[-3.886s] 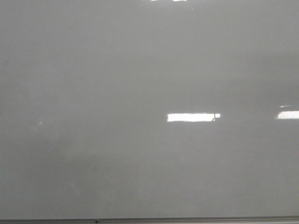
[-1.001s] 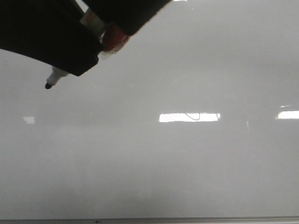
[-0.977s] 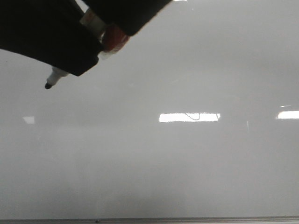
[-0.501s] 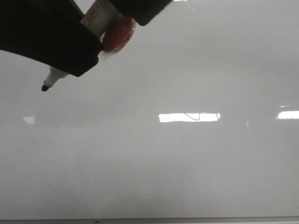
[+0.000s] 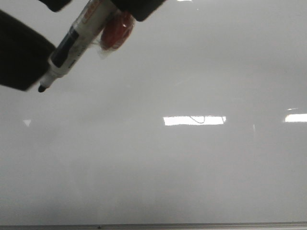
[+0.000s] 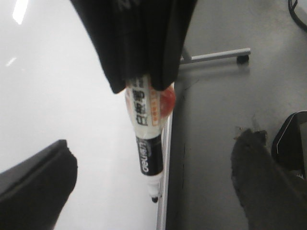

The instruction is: Write number 7 on whiteboard

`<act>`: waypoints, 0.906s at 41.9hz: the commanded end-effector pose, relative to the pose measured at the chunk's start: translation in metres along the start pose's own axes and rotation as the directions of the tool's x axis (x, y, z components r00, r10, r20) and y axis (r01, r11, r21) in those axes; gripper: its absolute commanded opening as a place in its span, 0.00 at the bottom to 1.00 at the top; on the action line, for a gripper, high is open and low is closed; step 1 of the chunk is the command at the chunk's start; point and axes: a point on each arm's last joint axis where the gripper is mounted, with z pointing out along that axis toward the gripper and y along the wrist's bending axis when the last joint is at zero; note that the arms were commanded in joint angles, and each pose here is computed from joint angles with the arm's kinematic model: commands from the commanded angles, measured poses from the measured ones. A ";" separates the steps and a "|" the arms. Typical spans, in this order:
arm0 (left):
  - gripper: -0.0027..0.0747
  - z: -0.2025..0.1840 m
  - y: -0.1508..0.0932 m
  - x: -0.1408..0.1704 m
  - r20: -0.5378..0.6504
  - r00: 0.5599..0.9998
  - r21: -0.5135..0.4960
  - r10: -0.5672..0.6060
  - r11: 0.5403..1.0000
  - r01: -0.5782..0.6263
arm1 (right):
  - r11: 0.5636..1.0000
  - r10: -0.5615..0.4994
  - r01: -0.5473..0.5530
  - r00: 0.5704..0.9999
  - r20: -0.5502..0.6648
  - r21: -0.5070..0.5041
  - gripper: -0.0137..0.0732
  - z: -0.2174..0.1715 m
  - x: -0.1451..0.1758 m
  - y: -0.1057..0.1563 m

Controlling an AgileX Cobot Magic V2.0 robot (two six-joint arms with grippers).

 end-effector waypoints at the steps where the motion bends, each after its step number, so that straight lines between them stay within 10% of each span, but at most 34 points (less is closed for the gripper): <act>1: 0.68 -0.030 -0.001 -0.006 0.112 0.992 -0.059 -0.057 0.996 0.064 | 0.999 -0.010 0.005 0.995 0.100 0.048 0.08 -0.013 -0.015 -0.003; 9: 0.03 -0.067 -0.029 0.021 0.146 0.985 -0.038 -0.093 0.994 0.100 | 0.999 -0.010 0.005 0.995 0.099 0.047 0.08 -0.013 -0.015 -0.003; 22: 0.01 -0.092 -0.047 0.033 0.273 0.954 -0.039 -0.122 0.990 0.138 | 0.987 0.063 -0.091 0.978 0.200 0.135 0.09 -0.007 -0.023 -0.017; 30: 0.01 -0.092 -0.047 0.033 0.273 0.954 -0.039 -0.122 0.990 0.138 | 0.910 0.171 -0.264 0.941 0.291 0.321 0.09 0.017 -0.022 -0.082; 38: 0.01 -0.092 -0.047 0.033 0.273 0.954 -0.039 -0.122 0.990 0.138 | 0.882 0.304 -0.364 0.925 0.227 0.300 0.09 0.048 -0.023 -0.136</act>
